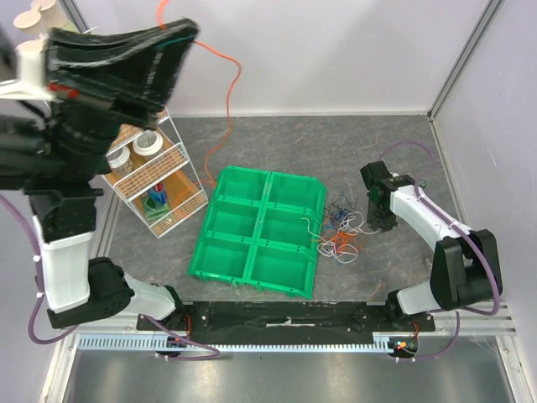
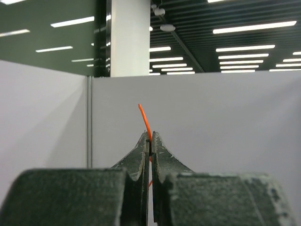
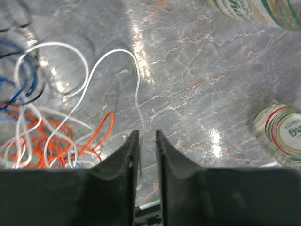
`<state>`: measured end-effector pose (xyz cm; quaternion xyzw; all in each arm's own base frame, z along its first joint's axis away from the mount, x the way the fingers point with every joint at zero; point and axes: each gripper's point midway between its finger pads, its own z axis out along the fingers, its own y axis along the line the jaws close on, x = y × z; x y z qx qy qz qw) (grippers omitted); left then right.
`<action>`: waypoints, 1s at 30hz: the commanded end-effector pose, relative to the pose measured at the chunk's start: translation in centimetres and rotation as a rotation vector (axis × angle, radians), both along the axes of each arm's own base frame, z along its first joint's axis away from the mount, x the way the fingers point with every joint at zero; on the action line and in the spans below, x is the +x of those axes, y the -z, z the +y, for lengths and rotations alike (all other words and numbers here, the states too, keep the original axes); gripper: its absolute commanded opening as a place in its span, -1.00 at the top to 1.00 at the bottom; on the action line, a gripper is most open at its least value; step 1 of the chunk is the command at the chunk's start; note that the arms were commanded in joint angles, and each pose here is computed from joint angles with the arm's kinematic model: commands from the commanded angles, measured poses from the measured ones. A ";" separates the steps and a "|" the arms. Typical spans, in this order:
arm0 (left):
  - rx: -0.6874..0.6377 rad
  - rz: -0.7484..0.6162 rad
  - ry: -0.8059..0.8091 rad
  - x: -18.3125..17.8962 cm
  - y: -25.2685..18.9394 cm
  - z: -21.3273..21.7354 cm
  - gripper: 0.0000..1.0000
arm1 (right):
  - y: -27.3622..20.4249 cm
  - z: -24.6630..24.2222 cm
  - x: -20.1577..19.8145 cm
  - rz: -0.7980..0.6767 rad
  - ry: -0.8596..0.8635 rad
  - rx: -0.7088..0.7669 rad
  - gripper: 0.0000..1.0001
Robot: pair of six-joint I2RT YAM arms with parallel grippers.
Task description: Untangle the cables
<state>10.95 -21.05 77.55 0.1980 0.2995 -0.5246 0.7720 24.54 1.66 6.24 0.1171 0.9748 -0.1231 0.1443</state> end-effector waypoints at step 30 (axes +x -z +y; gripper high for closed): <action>0.411 0.452 -0.358 14.9 18.3 -8.9 0.96 | 4.7 4.6 -3.2 0.091 0.025 0.142 0.15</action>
